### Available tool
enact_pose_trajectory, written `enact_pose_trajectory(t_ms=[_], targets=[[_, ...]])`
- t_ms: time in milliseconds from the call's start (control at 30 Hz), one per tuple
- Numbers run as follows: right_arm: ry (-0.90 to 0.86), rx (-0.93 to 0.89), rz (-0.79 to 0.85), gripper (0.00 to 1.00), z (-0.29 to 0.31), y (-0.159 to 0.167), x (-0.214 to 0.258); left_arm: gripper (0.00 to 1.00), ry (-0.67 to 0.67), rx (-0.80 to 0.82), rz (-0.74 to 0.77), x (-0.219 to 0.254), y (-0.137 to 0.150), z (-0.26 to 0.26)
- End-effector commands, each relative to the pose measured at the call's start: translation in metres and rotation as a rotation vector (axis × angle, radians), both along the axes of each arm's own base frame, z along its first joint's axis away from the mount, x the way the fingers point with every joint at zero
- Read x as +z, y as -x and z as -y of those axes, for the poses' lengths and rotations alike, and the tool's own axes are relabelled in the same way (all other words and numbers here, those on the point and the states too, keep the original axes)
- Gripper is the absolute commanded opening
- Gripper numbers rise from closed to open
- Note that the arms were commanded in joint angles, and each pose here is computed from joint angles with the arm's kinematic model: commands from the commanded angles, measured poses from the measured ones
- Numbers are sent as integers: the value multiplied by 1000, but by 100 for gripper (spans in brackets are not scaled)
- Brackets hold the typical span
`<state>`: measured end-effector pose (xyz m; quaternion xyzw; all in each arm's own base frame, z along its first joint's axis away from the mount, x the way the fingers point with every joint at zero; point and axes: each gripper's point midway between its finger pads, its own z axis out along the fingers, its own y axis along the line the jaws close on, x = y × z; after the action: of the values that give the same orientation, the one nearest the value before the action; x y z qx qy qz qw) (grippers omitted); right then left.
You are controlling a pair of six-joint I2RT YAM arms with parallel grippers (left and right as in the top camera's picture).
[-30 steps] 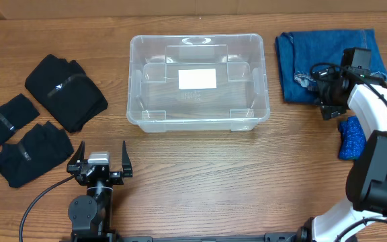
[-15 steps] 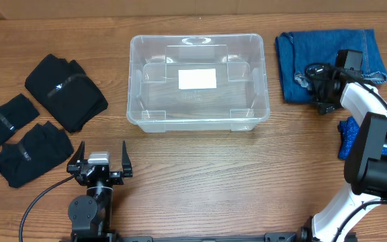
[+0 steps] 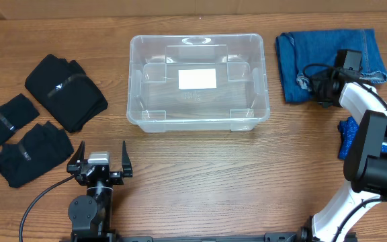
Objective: Pack container
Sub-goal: 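Lift the jeans with the right gripper and carry them over the container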
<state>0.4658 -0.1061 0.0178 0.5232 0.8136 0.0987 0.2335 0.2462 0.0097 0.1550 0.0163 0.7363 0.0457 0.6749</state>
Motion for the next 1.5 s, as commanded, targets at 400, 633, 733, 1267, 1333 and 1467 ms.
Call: enact_pose_trajectory(t_ms=[400, 633, 733, 1267, 1333, 1467], targets=[[122, 183, -72, 4, 5, 5, 100, 100, -18, -2, 10, 1, 0, 1], [132, 216, -3, 4, 0, 7, 183, 100, -18, -2, 10, 2, 0, 1], [122, 232, 27, 4, -6, 8, 213, 100, -18, -2, 10, 1, 0, 1], [222, 449, 236, 4, -79, 22, 350, 100, -18, -2, 10, 1, 0, 1], [225, 457, 250, 4, -84, 27, 360, 100, -18, -2, 10, 1, 0, 1], [254, 448, 278, 4, -84, 34, 377, 100, -18, -2, 10, 1, 0, 1]])
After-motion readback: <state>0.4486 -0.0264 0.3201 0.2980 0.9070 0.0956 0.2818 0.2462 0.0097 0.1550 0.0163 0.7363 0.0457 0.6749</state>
